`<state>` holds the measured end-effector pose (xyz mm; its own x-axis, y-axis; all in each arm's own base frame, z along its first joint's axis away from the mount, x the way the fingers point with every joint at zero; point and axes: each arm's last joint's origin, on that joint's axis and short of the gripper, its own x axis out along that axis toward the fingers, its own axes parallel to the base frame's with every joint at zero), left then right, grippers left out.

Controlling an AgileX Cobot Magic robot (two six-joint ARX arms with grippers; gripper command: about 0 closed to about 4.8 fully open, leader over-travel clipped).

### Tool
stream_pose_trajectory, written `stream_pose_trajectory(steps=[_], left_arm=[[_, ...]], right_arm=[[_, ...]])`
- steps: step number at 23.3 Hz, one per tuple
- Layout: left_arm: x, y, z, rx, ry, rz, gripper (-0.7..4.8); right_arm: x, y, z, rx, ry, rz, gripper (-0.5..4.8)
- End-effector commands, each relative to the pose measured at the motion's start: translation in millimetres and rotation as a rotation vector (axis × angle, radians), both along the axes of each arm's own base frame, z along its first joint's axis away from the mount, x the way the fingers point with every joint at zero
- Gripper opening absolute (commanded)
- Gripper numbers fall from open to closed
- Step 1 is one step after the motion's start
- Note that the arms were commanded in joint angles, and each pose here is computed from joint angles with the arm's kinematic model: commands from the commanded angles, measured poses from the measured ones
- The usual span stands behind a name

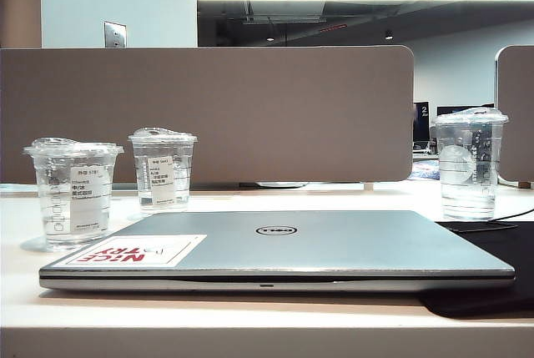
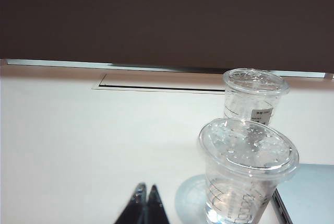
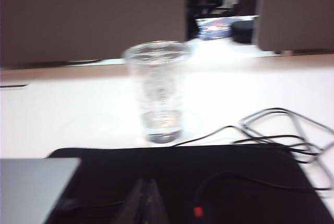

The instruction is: Pick up the coffee cup on the middle and place it on the left side of the laptop.

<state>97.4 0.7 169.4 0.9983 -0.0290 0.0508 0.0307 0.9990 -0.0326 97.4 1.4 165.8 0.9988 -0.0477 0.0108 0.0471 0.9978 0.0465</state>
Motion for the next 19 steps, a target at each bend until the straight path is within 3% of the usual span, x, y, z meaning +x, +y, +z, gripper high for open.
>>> stream_pose_trajectory(steps=[1, 12, 19], left_arm=[[-0.3, -0.1, 2.3, -0.002, -0.015, -0.004, -0.05], [-0.3, -0.1, 2.3, -0.002, -0.015, -0.004, -0.05], [-0.3, -0.1, 2.3, -0.002, -0.015, -0.004, -0.05]], right_arm=[[0.1, -4.9, 1.3, 0.009, -0.023, -0.004, -0.05], [-0.1, -8.2, 1.4, 0.027, -0.025, 0.037, -0.05], [-0.2, -10.3, 1.3, 0.026, -0.026, -0.042, -0.05]])
